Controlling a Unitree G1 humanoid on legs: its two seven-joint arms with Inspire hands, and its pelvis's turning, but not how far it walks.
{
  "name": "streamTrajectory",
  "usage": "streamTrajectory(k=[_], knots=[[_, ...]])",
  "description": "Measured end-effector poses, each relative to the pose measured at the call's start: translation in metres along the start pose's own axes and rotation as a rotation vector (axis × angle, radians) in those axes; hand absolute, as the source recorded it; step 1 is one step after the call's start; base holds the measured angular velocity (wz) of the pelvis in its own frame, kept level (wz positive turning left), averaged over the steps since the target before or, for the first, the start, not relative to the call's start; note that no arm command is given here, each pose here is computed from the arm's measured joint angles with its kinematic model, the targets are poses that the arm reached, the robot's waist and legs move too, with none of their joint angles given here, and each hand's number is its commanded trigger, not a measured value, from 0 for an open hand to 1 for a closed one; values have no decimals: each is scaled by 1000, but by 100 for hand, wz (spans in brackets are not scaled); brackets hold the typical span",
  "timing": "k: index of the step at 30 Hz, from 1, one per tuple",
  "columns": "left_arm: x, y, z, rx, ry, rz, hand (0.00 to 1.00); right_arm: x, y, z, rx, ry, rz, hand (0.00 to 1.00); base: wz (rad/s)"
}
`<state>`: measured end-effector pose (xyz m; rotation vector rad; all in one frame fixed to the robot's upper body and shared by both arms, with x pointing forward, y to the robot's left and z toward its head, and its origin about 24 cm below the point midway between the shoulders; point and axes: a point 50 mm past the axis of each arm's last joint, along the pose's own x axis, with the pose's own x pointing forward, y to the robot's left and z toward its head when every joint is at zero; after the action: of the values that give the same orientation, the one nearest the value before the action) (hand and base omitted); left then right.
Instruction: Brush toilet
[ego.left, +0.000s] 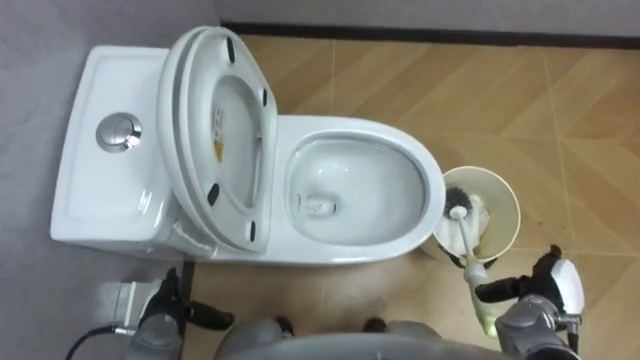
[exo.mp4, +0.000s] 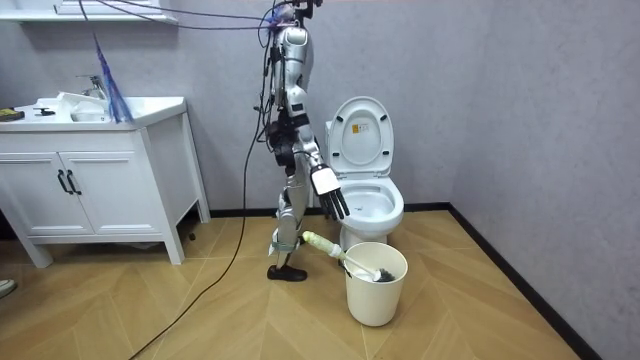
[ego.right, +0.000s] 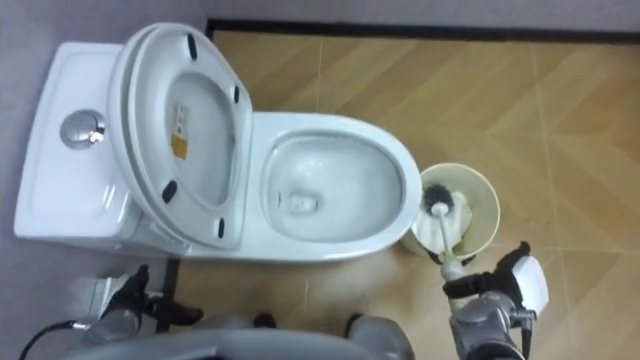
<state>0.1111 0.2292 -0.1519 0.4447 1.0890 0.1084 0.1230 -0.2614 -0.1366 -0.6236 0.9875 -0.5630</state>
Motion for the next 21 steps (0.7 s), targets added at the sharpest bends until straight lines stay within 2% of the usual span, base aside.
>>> streamTrajectory(k=[2,13,21], knots=[[3,2,16,4,-44,4,0,4,-3,11,28,-10,-11,0,15],[10,0,66,-59,-149,4,0,18,-13,37,152,49,14,0,13],[1,-2,113,-98,-335,-9,0,26,-24,49,214,53,23,0,9]])
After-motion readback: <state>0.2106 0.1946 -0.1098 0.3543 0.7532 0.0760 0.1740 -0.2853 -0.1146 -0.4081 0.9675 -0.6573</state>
